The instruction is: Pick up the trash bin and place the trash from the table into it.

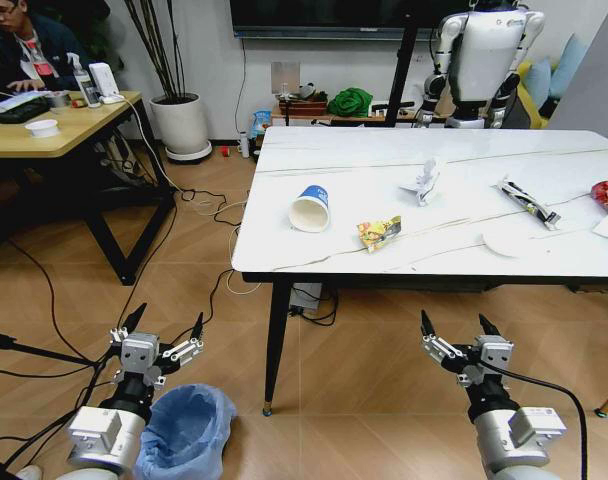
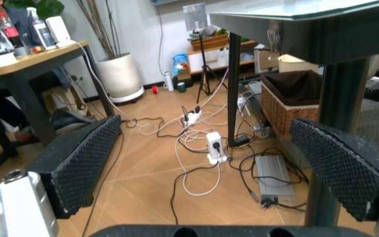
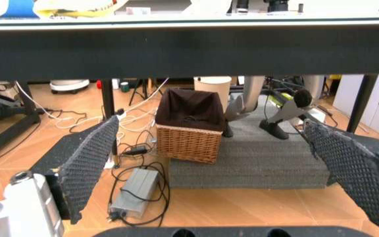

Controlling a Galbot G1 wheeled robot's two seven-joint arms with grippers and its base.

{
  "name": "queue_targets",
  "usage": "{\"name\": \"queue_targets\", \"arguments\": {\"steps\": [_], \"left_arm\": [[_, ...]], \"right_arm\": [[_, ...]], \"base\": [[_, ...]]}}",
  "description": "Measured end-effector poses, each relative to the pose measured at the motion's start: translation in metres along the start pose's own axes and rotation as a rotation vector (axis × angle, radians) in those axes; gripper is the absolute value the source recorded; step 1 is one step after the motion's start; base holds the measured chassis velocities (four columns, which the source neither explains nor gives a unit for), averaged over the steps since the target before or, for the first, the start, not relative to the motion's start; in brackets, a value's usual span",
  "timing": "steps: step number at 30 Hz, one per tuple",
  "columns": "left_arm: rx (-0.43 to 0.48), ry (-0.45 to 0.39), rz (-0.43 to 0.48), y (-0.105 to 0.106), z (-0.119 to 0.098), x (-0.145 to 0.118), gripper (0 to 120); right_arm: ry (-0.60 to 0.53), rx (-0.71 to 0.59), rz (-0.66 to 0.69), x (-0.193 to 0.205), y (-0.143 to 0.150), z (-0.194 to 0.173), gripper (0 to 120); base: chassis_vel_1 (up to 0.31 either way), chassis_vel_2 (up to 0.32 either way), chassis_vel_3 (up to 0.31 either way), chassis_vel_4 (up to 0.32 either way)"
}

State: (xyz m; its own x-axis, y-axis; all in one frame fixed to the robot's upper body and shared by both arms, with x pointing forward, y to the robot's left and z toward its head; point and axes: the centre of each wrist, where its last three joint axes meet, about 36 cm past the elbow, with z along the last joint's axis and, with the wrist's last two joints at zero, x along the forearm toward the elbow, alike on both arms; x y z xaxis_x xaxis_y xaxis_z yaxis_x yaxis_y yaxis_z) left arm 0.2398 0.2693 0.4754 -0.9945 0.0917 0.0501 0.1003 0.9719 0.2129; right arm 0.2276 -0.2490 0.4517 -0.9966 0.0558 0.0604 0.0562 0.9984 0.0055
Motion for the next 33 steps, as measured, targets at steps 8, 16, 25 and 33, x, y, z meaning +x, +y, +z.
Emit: {"name": "queue_targets", "arguments": {"steps": [8,16,25,33], "left_arm": [[0.000,-0.001,0.001,0.0003,0.0001,0.0000,100],[-0.001,-0.001,0.002,0.0003,0.0013,-0.0004,100],[-0.004,0.006,0.004,-0.0001,0.0050,-0.0010,100],[-0.003,0.002,0.004,-0.0005,0.0051,-0.0022,100]], "right_arm": [[-0.003,-0.002,0.001,-0.0006,0.0002,0.0009,100],[-0.003,0.000,0.000,-0.0008,-0.0003,0.0011,100],[0.002,-0.001,-0.001,-0.0014,-0.0007,0.0034,100],[0.003,-0.001,-0.001,-0.0017,-0.0009,0.0043,100]], "base": [[0.000,0.000,0.000,0.000],[0.000,0.000,0.000,0.000],[0.000,0.000,0.000,0.000],[0.000,0.000,0.000,0.000]]}}
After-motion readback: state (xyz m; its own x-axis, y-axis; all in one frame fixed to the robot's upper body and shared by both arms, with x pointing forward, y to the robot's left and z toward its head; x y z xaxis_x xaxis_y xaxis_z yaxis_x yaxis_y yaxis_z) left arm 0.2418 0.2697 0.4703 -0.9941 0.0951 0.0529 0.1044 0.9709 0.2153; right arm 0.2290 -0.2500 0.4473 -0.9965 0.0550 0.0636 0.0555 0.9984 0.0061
